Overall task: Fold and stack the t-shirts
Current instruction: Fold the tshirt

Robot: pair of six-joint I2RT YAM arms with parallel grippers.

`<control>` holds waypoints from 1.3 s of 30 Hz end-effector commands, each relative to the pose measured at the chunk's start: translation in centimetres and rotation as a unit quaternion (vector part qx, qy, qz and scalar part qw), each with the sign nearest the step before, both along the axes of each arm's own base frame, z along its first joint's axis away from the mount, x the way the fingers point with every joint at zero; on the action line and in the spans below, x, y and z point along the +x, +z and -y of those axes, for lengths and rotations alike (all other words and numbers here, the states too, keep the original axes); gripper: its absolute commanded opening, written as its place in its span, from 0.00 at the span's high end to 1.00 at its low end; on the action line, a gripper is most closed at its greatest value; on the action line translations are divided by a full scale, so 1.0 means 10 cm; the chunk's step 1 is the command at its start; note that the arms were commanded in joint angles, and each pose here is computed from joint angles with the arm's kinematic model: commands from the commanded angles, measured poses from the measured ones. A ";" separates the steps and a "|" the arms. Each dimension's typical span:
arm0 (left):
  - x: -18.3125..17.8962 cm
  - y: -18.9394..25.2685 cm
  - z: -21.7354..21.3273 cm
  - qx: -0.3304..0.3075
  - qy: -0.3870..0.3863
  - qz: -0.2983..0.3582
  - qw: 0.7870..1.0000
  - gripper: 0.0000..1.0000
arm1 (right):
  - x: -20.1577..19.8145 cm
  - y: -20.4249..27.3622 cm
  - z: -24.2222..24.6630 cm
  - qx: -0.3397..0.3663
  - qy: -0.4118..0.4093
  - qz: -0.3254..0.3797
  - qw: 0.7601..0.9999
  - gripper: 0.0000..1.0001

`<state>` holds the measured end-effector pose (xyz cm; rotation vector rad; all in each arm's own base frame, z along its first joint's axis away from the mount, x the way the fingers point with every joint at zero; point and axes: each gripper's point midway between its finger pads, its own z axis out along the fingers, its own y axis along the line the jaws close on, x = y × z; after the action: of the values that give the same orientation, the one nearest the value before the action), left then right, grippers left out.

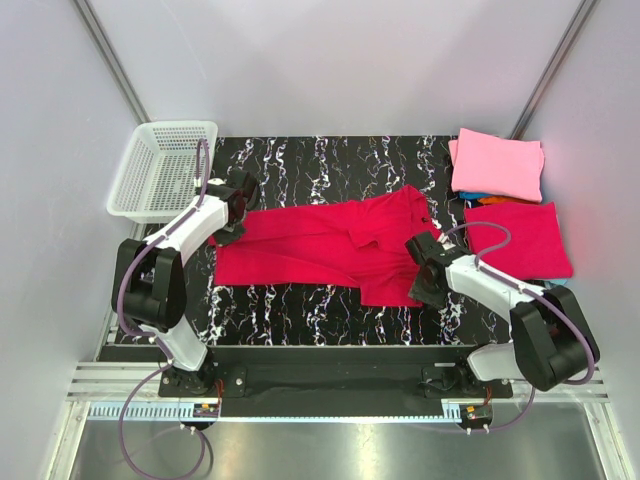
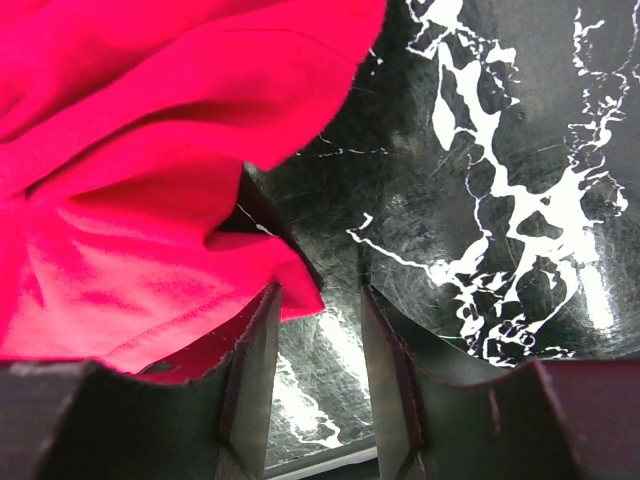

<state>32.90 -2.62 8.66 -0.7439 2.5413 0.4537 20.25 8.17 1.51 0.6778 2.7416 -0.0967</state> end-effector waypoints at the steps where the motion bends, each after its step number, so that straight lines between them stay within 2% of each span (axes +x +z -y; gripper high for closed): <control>1: 0.00 0.16 -0.06 0.004 0.000 0.021 1.000 1.00 | 0.07 -0.02 -0.02 -0.002 -0.010 0.011 1.000 0.56; 5: 0.00 0.16 -0.06 0.002 0.000 0.022 1.000 1.00 | 0.09 -0.06 -0.06 0.005 -0.007 0.008 1.000 0.59; 8: 0.00 0.17 -0.06 0.002 0.000 0.022 1.000 1.00 | 0.10 -0.09 -0.09 0.013 -0.003 0.006 1.000 0.69; 9: -0.01 0.17 -0.06 0.001 0.000 0.021 1.000 1.00 | 0.10 -0.09 -0.12 0.019 -0.001 0.006 1.000 0.81; 12: -0.02 0.18 -0.06 0.000 0.000 0.022 1.000 1.00 | 0.08 -0.11 -0.13 0.022 0.002 0.002 1.000 1.00; 19: -0.20 0.27 -0.04 -0.019 -0.001 0.032 0.999 1.00 | 0.04 0.34 -0.03 0.022 -0.008 0.044 0.999 1.00; 24: -0.50 0.42 0.01 -0.042 -0.014 0.058 0.997 1.00 | -0.01 0.82 0.02 0.037 -0.014 0.093 0.995 1.00; 32: -1.03 0.53 0.18 -0.070 -0.046 0.076 0.994 1.00 | -0.16 1.17 0.14 0.043 -0.017 0.130 0.990 1.00; 39: -1.35 0.58 0.19 -0.083 -0.040 0.086 0.992 1.00 | -0.13 1.52 0.23 0.030 -0.018 0.165 0.986 1.00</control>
<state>20.60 -4.81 14.23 -0.6559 2.4692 0.1500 18.75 6.97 14.34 0.6939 2.4892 0.1256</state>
